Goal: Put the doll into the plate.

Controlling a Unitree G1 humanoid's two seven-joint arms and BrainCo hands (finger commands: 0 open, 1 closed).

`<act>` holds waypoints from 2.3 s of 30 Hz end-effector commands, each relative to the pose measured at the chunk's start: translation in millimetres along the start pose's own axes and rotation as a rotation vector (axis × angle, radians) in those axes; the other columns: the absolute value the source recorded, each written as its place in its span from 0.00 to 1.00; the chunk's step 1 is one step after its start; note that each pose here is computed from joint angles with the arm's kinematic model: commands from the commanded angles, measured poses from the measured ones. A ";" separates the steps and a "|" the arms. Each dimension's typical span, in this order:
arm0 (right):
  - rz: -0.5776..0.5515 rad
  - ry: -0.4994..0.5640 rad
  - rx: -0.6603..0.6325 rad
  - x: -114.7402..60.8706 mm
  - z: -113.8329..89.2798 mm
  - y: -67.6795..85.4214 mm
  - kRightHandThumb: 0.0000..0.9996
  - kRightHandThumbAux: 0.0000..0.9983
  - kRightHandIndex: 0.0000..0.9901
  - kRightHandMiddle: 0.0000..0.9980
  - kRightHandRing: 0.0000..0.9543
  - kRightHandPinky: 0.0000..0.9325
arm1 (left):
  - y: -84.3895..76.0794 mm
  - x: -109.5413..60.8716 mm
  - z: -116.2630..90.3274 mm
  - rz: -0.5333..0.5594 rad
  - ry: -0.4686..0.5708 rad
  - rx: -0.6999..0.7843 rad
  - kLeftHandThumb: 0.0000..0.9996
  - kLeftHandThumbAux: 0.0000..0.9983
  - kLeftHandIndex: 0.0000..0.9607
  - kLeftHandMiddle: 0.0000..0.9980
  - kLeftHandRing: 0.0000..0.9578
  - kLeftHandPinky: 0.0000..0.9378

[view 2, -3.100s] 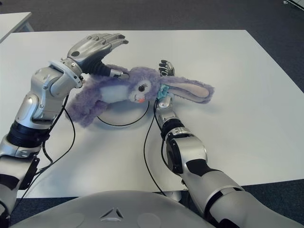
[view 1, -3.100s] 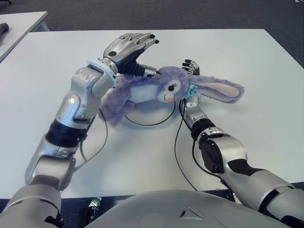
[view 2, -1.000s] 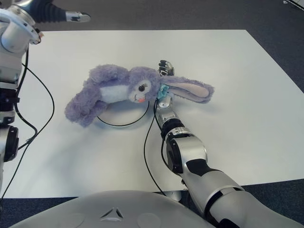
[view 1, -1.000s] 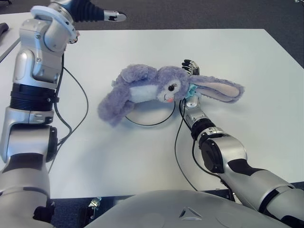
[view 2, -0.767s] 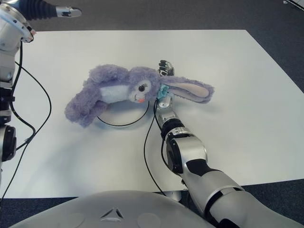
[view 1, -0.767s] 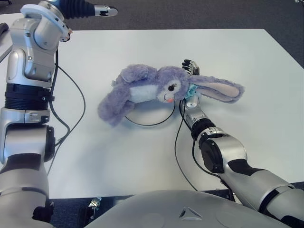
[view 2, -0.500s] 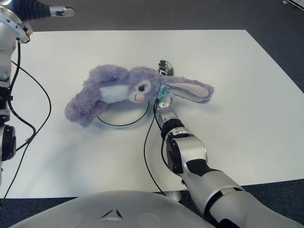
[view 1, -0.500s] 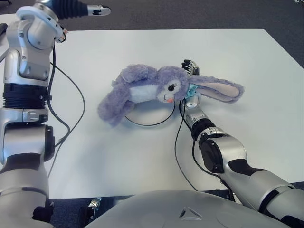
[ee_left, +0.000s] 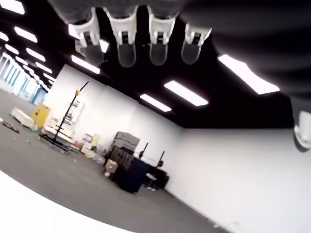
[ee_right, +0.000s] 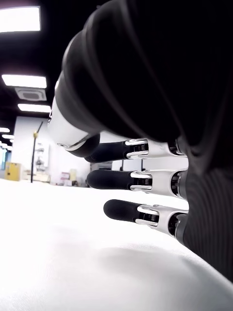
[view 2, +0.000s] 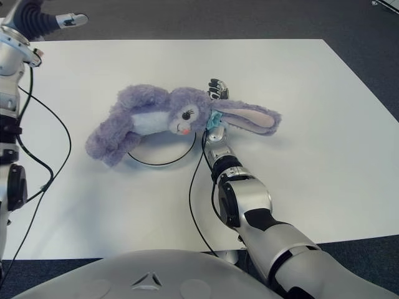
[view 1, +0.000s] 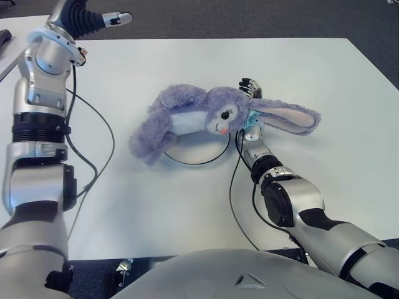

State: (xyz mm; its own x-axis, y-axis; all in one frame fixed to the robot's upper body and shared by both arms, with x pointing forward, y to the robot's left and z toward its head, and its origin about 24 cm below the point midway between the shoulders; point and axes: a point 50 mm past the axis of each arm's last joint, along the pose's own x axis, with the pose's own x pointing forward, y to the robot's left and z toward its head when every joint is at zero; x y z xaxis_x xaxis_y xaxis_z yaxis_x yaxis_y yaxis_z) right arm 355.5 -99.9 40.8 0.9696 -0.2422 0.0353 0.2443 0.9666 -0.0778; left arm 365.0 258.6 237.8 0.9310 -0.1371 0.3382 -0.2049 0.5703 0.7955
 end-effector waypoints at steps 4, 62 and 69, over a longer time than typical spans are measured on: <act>0.029 0.492 -0.079 -82.9 -105.7 -1.0 0.62 0.91 0.24 0.29 0.27 0.25 | -63.8 -10.2 -27.5 -0.015 0.130 -0.387 0.00 0.41 0.00 0.00 0.00 0.00; 0.006 0.485 -0.106 -79.0 -105.4 -7.6 0.56 0.90 0.24 0.27 0.27 0.26 | -154.8 -50.7 -60.9 -0.023 0.393 -0.932 0.00 0.43 0.00 0.00 0.00 0.00; 0.017 0.489 -0.120 -78.6 -106.0 -8.3 0.53 0.91 0.24 0.26 0.25 0.23 | -169.9 -57.6 -57.9 -0.040 0.410 -0.983 0.00 0.44 0.00 0.00 0.00 0.00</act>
State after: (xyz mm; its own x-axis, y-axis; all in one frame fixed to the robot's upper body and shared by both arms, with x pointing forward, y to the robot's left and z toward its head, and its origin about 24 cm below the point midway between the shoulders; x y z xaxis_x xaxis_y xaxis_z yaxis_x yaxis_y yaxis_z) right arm 355.6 -100.4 41.2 0.9672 -0.2512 0.0384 0.2536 0.9640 -0.0797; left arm 375.2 225.2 84.7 0.9976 0.0308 0.0628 -0.0342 0.9980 0.0534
